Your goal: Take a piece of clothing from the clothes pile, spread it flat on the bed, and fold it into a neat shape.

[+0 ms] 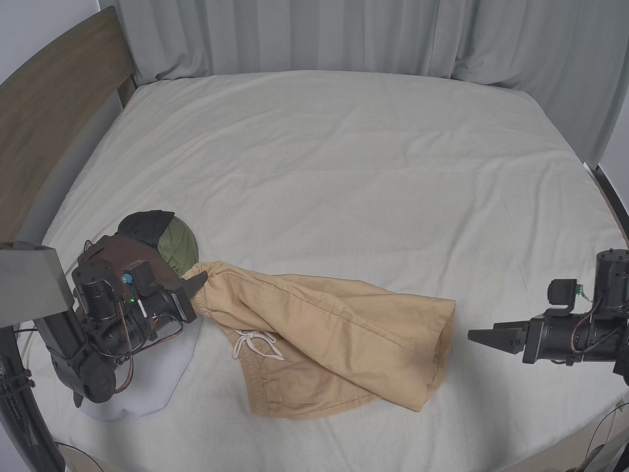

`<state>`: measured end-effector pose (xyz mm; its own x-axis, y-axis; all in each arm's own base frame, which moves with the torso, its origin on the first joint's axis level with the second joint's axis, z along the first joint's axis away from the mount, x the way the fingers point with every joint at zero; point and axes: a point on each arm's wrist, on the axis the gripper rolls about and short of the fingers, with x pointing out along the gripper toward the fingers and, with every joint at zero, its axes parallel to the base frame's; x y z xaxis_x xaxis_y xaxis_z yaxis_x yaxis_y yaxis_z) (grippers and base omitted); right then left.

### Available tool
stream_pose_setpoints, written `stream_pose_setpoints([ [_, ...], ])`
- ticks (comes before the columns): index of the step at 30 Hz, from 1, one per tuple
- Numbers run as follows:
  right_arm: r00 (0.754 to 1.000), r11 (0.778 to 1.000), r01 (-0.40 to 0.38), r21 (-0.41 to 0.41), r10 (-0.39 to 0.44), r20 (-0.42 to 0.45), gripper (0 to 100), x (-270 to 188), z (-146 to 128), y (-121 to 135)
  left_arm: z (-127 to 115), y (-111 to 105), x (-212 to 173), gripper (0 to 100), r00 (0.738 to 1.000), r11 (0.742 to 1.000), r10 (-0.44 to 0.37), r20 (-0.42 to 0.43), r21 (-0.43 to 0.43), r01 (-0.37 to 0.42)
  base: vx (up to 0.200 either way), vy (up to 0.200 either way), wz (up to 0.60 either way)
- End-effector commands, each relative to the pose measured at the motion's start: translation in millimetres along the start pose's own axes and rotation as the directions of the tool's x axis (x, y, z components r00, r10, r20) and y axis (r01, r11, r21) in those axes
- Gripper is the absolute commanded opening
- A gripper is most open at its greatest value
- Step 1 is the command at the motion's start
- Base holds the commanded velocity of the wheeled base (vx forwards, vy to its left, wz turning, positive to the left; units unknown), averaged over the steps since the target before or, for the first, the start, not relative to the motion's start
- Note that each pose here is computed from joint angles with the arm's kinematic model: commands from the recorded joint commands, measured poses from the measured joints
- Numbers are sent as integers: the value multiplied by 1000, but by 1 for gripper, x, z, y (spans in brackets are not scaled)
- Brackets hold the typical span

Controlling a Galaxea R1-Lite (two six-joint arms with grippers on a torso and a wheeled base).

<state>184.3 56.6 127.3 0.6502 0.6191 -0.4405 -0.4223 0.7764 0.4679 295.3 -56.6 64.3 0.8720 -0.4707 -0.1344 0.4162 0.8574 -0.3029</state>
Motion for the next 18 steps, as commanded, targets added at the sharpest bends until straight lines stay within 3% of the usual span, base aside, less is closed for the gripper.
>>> stream_pose_setpoints([
  [1,998,999,8,49,-5,-66,100,18,-7,-9,-5,2,1,0,1000,1000,3,-14,-4,-3,0,0,0],
  [12,996,989,15,147,-2,-87,100,44,-11,-23,-4,2,1,0,1000,1000,6,-11,-5,-6,0,0,0],
  [18,994,987,28,161,-11,-105,100,60,-17,-33,-4,2,1,0,1000,1000,6,-12,-6,-6,0,0,0],
])
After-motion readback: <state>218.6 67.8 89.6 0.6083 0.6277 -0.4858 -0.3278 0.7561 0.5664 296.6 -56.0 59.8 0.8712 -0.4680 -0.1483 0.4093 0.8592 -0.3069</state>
